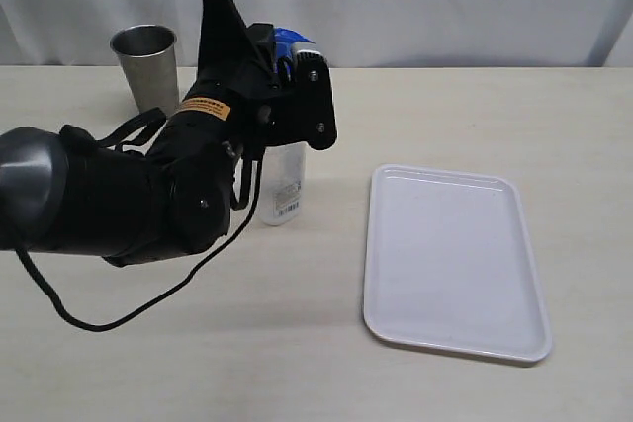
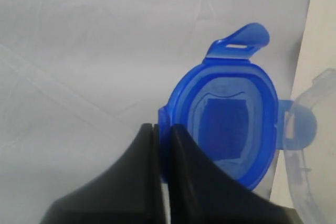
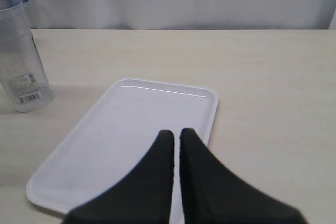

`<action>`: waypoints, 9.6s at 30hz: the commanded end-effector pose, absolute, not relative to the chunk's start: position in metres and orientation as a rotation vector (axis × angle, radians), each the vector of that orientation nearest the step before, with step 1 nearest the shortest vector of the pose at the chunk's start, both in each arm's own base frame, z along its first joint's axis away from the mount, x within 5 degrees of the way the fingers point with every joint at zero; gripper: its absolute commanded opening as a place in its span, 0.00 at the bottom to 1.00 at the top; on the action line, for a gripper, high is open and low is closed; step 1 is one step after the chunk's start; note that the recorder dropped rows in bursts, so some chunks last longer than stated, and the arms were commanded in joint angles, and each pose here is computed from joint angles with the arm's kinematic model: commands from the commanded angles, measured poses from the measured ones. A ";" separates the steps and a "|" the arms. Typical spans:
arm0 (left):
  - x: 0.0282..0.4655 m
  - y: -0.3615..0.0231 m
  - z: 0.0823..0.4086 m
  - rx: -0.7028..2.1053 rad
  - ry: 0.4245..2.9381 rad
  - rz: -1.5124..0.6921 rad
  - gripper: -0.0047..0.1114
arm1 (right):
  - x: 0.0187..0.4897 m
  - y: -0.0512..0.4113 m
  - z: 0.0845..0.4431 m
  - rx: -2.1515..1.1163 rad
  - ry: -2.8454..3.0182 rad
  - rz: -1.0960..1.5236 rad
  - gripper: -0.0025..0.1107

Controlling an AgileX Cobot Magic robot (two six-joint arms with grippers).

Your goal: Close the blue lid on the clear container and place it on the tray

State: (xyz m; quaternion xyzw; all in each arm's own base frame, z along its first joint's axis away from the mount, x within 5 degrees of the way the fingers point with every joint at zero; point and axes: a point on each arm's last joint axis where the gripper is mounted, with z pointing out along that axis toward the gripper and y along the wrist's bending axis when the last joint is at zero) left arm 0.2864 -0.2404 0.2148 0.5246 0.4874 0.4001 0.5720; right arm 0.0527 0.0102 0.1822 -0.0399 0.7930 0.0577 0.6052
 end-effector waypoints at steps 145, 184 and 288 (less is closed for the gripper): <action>0.233 -0.242 0.187 1.270 1.116 0.972 0.04 | 0.053 0.010 0.182 -0.097 1.834 0.118 0.06; 0.231 -0.242 0.169 1.382 1.286 0.840 0.04 | 0.053 0.010 0.182 -0.097 1.834 0.118 0.06; 0.318 -0.098 0.309 0.809 1.583 -0.672 0.04 | 0.053 0.010 0.182 -0.097 1.834 0.118 0.06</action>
